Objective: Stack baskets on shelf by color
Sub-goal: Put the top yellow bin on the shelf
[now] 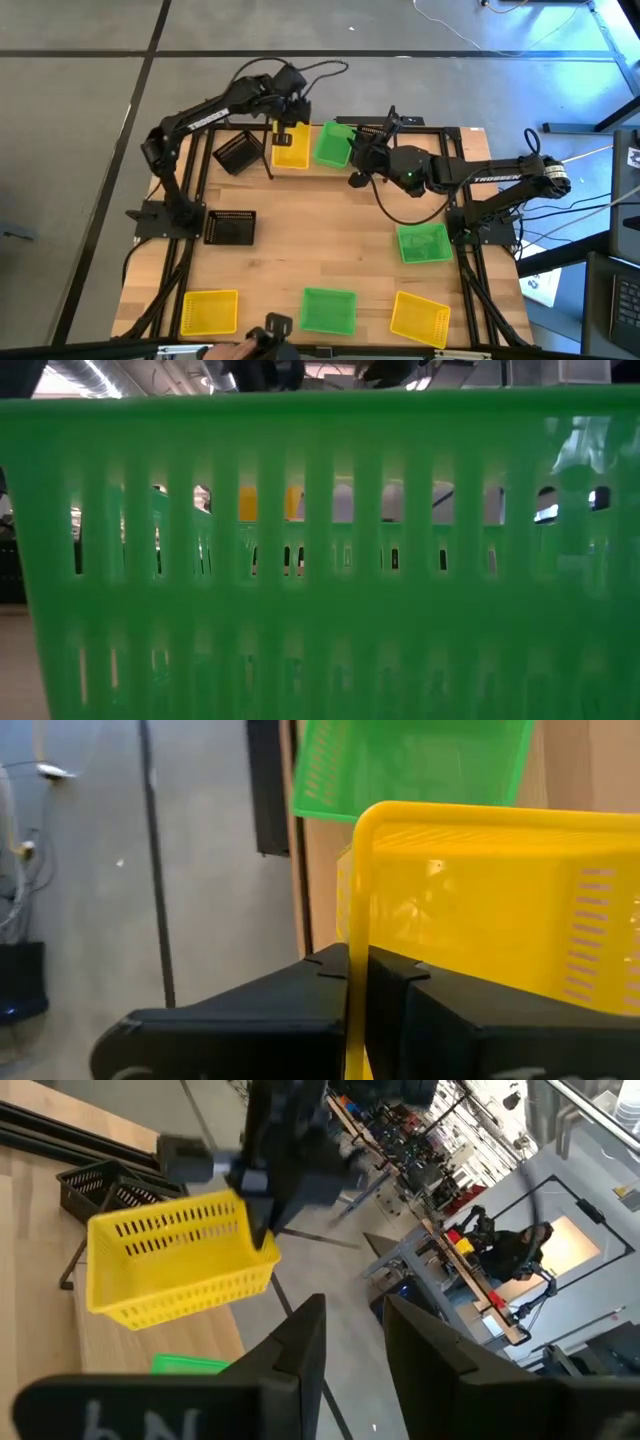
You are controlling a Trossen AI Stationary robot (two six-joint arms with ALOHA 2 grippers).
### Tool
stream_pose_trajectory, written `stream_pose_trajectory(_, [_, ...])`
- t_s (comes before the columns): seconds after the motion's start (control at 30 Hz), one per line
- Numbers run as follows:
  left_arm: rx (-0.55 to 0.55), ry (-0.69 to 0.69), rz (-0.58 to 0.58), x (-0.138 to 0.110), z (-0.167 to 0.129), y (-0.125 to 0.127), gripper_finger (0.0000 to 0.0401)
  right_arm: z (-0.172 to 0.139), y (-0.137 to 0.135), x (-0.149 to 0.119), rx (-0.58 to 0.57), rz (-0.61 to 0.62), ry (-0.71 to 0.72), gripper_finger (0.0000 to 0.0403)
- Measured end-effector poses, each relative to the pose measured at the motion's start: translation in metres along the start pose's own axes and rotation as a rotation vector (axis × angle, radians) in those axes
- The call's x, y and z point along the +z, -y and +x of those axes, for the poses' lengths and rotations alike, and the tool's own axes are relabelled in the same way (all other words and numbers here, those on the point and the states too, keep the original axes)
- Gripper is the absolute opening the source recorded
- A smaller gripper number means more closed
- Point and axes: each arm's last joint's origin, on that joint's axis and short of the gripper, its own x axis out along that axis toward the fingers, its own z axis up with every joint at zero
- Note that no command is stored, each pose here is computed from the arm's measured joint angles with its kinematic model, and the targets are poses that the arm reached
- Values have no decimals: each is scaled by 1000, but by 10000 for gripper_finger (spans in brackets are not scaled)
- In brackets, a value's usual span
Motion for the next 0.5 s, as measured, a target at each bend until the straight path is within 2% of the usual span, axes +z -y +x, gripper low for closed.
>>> stream_pose_trajectory(0.13, [-60, -25, 21, -2, 27, -1, 0, 0, 0, 0, 0, -1, 0, 100])
stream_pose_trajectory(0.5, [-120, -146, 10, -12, 86, 0, 0, 0, 0, 0, 0, -2, 0, 100])
